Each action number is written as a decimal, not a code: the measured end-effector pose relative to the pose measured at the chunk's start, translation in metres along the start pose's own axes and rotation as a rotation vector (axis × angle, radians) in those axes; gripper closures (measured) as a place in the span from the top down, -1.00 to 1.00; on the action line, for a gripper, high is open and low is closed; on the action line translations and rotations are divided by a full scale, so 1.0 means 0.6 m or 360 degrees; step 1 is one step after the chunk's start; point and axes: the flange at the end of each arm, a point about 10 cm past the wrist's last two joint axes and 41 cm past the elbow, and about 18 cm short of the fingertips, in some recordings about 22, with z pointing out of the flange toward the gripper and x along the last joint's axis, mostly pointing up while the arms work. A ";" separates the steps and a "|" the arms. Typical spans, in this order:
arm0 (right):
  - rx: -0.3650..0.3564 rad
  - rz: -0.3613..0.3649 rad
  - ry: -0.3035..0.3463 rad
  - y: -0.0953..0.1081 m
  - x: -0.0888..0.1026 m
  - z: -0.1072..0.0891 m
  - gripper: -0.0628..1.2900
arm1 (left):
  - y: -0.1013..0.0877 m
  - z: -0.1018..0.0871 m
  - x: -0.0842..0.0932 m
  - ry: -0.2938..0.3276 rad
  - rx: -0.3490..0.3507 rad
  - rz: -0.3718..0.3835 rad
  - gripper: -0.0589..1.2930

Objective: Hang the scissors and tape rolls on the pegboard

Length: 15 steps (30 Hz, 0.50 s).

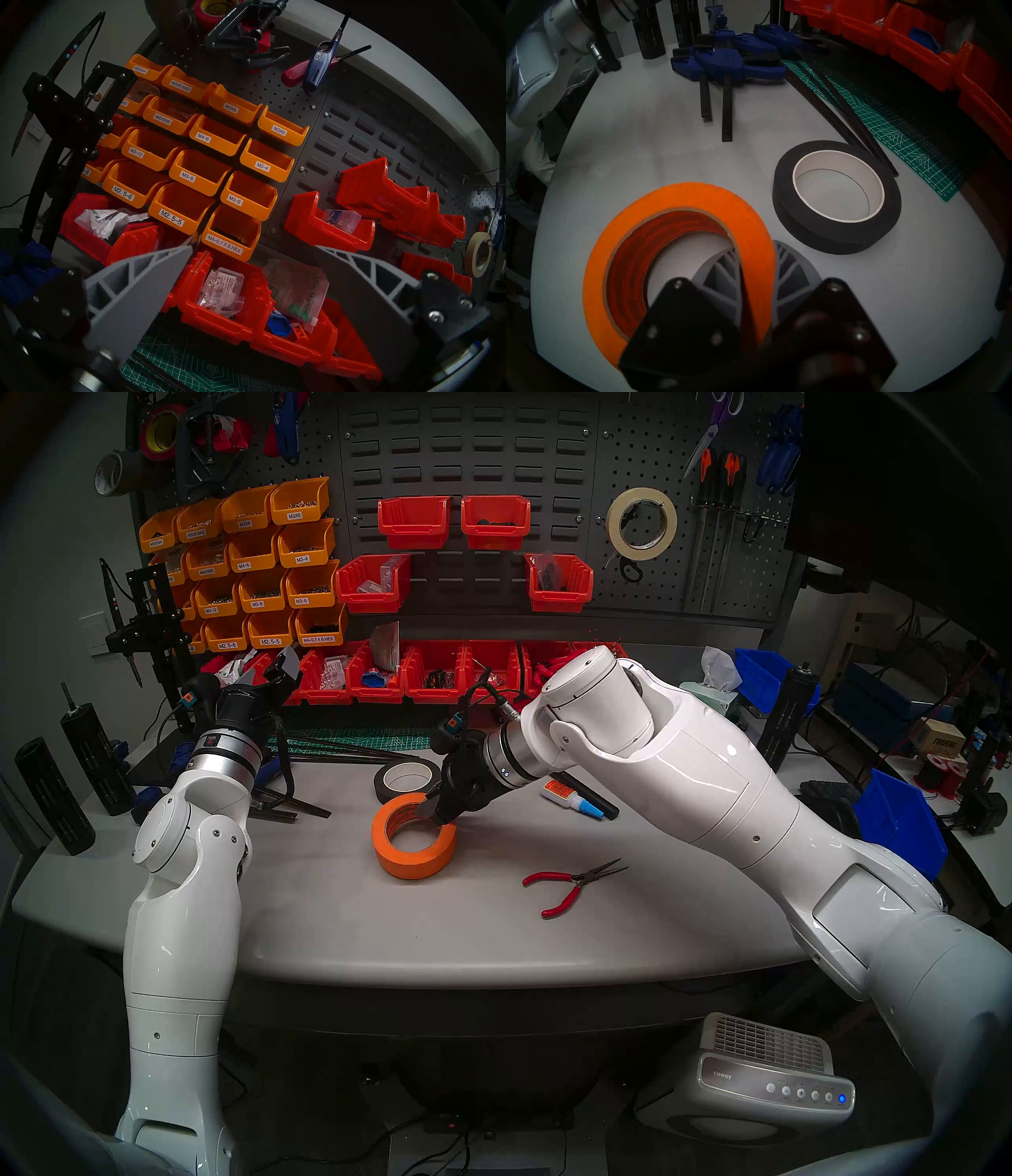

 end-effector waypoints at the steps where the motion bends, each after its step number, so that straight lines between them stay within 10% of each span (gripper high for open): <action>1: -0.0004 0.0002 0.0010 0.001 0.001 -0.004 -0.77 | 0.000 0.000 -0.001 -0.0002 -0.0001 0.0001 0.88; 15: -0.0144 -0.0010 0.0307 0.007 0.021 -0.097 -0.79 | 0.005 0.004 -0.008 -0.0019 -0.0016 0.0005 0.88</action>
